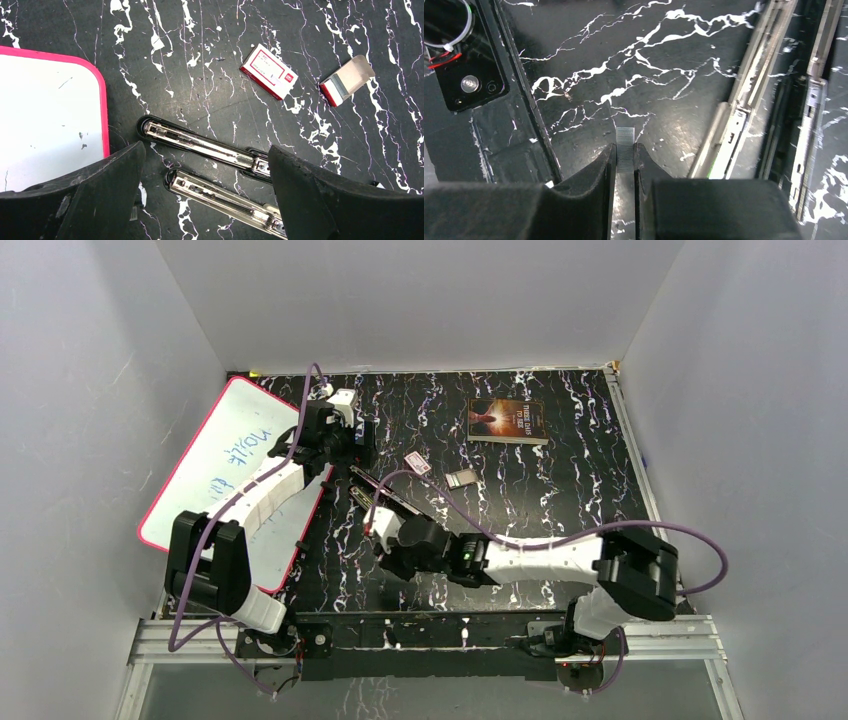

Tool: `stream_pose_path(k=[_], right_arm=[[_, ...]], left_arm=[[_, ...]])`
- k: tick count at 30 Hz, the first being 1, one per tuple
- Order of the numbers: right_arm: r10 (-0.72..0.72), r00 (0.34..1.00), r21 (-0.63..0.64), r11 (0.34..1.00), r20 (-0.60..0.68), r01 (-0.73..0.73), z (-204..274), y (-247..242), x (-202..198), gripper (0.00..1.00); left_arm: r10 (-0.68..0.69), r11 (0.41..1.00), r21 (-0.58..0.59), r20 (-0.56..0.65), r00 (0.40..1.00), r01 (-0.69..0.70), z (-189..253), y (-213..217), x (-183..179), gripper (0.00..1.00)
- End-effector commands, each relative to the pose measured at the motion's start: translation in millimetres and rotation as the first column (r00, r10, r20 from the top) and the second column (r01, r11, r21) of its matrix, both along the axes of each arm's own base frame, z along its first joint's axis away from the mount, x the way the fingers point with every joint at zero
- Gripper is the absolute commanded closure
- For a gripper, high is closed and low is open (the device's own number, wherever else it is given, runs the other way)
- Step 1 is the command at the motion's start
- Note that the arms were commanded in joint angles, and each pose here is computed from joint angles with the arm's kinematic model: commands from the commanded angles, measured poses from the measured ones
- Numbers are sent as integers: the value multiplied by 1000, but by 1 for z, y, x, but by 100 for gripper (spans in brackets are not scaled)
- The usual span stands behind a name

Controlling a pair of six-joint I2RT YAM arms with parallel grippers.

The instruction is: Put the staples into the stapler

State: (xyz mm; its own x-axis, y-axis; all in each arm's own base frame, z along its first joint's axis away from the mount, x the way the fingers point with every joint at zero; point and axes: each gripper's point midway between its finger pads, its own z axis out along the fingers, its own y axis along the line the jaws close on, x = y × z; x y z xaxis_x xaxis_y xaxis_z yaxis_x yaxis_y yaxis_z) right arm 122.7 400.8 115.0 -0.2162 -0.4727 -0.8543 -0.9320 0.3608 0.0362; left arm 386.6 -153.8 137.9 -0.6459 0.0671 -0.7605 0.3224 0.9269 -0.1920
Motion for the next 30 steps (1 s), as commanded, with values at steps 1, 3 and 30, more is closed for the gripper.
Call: stream_pose_path(k=[1,3,30], right_arm=[[91,995,90,991,47,-95,19,43,-1,100],[86,995,59,994,41,-88,5,51,2,100],[40,999,-84,996,-6,-40,-104,55,8,59]], left_arm=[[12,1000,1,31,999,-12,9,4,-1,8],[11,1000,1,32,999,-11,9,4,-1,8],[6,1000,9,27,1000,-6,8,5,-1,8]])
